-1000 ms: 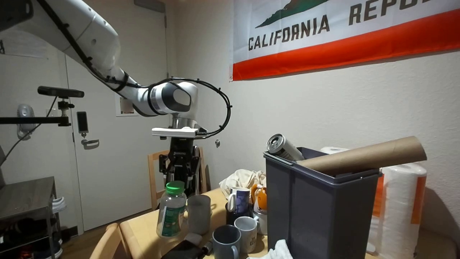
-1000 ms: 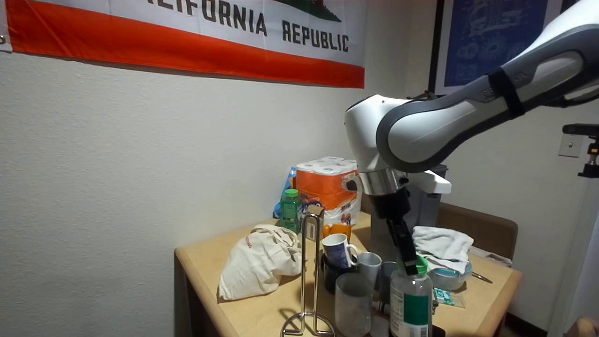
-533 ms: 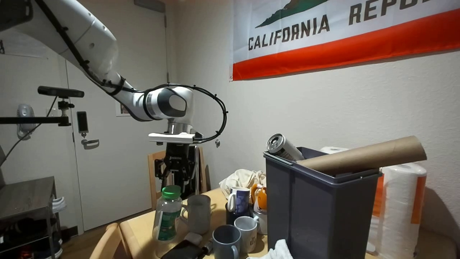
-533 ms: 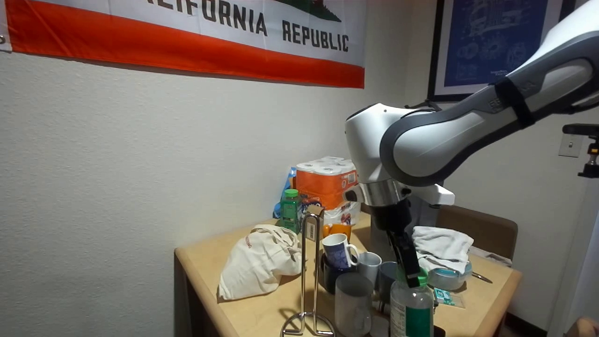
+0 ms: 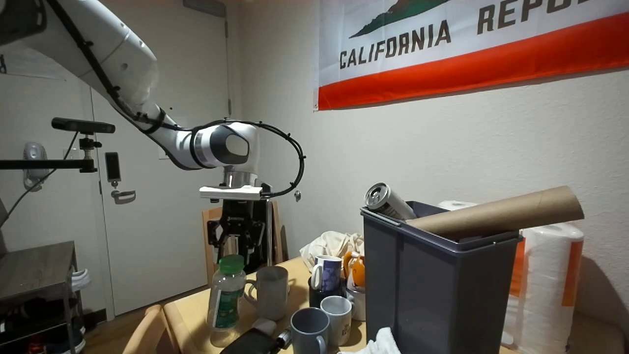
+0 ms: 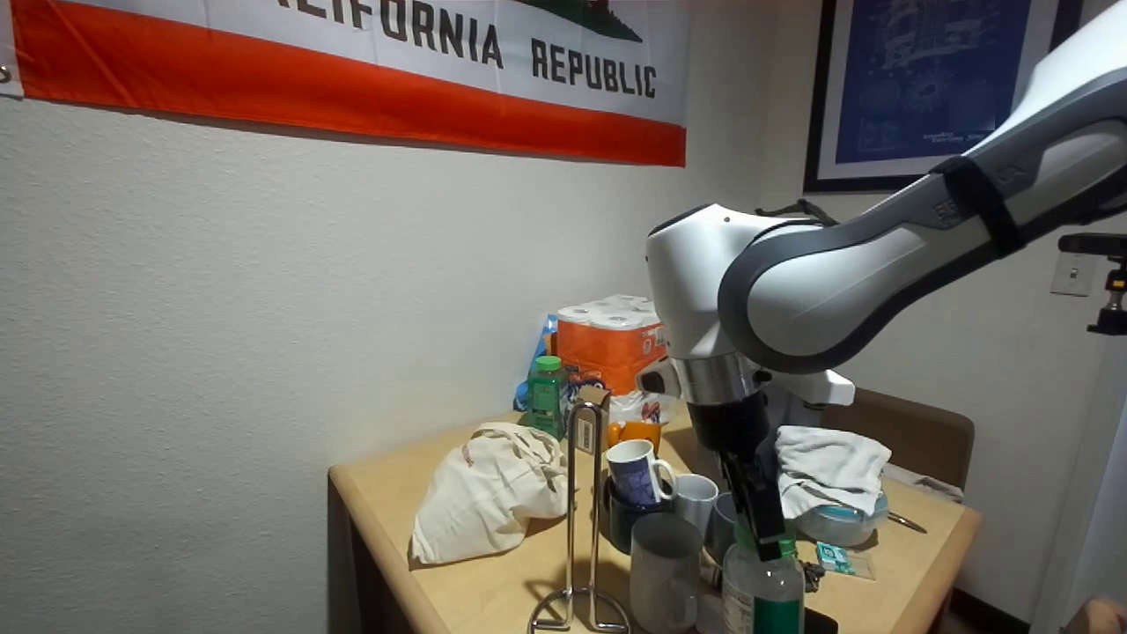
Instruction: Pick up the container from the grey bin and put it on the table.
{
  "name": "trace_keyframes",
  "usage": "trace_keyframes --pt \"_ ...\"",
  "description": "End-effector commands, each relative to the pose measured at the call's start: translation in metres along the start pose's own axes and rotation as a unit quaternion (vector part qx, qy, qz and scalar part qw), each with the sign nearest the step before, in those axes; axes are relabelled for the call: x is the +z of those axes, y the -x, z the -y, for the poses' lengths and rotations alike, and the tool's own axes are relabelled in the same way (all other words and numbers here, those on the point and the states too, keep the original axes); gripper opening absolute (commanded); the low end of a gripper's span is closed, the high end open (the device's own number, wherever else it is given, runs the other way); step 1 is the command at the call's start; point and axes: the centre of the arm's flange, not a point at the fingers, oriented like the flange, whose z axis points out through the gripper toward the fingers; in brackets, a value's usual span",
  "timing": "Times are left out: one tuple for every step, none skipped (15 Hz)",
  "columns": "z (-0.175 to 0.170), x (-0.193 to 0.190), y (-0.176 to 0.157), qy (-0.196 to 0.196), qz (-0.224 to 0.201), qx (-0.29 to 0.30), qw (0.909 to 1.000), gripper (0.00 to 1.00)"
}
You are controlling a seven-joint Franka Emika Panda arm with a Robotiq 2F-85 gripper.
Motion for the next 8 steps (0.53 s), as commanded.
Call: trace_keyframes --pt "0.005 0.011 0.005 0.009 -0.019 -0.027 0.9994 0.40" --pt "0.005 0.013 0.005 0.011 -0.023 -0.032 0.9992 0.40" --pt "0.005 0.015 0.004 0.013 -0.026 -0.034 0.9990 0.40" --pt "0.005 0.017 0.003 0.017 -0.030 -0.038 0.9987 0.40" --pt "0.005 0.019 0.003 0.020 -0.032 -0.039 0.9985 0.40" --pt "0.005 0.022 0.003 0.026 -0.035 -0.040 0.9983 0.40" --pt "0.005 0.023 0.003 0.030 -0.035 -0.041 0.9981 0.40" --pt "0.005 0.025 0.003 0.037 -0.037 -0.041 0.9978 0.40"
